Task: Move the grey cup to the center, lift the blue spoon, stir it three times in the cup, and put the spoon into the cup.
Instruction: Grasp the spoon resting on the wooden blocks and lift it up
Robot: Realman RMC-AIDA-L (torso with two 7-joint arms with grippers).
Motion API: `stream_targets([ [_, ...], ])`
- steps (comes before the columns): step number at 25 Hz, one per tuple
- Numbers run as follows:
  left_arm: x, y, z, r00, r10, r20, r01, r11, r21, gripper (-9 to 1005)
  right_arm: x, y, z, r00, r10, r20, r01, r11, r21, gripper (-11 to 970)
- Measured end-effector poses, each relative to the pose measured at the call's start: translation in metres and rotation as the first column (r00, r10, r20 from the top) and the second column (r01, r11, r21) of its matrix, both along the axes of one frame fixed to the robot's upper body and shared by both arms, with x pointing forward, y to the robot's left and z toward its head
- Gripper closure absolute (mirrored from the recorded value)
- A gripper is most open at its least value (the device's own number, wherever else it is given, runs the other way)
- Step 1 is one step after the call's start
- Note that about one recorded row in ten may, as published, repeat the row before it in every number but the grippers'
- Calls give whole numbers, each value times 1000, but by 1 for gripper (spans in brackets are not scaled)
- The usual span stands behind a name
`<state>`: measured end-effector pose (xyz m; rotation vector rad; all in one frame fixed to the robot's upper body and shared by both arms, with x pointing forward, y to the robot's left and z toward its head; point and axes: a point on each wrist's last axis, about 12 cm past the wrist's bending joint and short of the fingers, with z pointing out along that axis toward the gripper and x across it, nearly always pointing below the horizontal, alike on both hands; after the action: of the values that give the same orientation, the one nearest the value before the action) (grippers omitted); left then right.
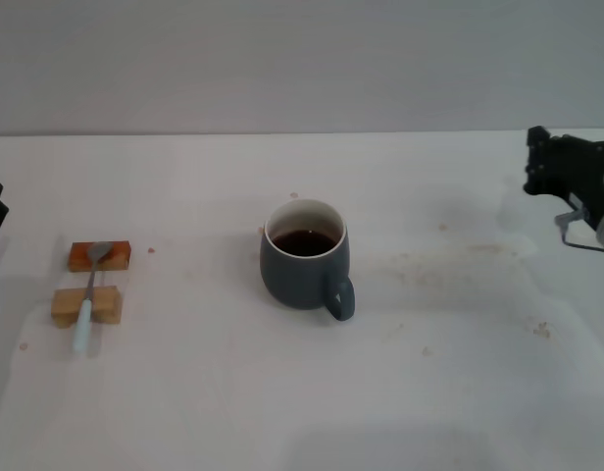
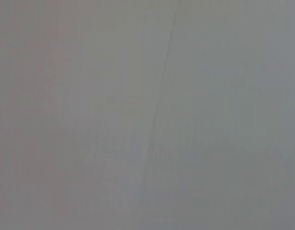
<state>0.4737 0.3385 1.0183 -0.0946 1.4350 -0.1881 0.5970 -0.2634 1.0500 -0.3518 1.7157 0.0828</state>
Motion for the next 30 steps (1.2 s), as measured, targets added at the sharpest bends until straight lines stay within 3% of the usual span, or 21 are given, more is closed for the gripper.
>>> stream_targets([
  [11, 11, 2, 3, 1000, -15, -13, 16, 999, 45, 214, 0, -18, 1, 998, -70, 6, 70, 997, -20, 960],
  [14, 25, 10, 8, 1000, -1, -24, 2, 997, 71, 214, -1, -24, 0, 996, -87, 5, 87, 996, -19, 960],
  [15, 37, 17, 13, 999, 16, -37, -13, 996, 85, 214, -2, -26, 0, 996, -94, 5, 94, 995, -19, 960],
  [22, 62, 34, 25, 996, 57, -65, -50, 993, 111, 214, -2, -37, -1, 992, -128, -4, 128, 992, -22, 960],
  [30, 71, 44, 30, 994, 69, -85, -58, 990, 125, 215, 0, -46, 1, 986, -169, -11, 168, 984, -55, 959],
])
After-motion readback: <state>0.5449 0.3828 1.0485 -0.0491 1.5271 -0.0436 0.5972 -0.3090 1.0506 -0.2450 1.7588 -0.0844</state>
